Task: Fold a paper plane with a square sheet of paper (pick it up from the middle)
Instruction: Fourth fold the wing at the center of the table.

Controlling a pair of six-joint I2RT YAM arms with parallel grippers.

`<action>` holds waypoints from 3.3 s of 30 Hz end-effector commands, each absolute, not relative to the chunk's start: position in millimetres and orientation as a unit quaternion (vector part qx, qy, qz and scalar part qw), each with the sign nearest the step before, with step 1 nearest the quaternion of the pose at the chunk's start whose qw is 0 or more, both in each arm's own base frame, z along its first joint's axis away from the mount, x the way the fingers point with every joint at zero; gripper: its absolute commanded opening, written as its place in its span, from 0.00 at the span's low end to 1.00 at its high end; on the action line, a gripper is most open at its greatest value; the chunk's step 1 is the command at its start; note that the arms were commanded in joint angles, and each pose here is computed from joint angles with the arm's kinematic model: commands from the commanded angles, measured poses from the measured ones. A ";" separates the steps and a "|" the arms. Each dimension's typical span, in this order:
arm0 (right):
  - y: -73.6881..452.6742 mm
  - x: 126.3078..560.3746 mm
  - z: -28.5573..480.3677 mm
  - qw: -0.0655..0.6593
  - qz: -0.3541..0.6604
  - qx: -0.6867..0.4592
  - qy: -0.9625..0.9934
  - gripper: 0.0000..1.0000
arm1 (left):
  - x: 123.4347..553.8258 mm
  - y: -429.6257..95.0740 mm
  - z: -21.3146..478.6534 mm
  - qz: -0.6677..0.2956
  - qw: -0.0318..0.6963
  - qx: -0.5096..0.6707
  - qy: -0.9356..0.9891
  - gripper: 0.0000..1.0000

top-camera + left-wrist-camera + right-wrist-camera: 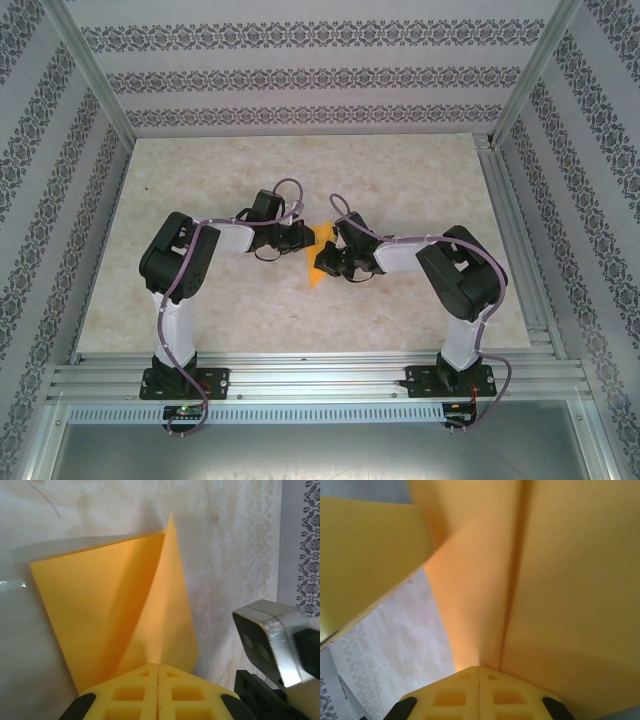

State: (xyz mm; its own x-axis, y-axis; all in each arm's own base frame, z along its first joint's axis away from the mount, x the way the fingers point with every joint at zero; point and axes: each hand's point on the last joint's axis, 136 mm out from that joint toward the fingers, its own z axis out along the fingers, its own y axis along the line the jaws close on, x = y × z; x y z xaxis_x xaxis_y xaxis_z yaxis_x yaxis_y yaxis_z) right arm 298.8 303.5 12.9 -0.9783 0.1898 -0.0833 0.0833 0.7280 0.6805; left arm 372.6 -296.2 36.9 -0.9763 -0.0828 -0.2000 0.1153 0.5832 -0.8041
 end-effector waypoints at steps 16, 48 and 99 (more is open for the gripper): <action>331.2 276.0 27.9 0.079 0.359 0.046 0.929 0.06 | 367.8 -289.5 5.1 -0.442 0.088 -0.006 0.893 0.06; 330.9 215.5 36.1 0.067 0.328 0.003 0.942 0.12 | 367.5 -292.6 16.9 -0.452 0.089 -0.005 0.887 0.07; 202.2 284.3 41.6 0.184 0.337 0.175 0.907 0.32 | 272.0 -290.2 41.5 0.000 0.153 0.218 0.964 0.34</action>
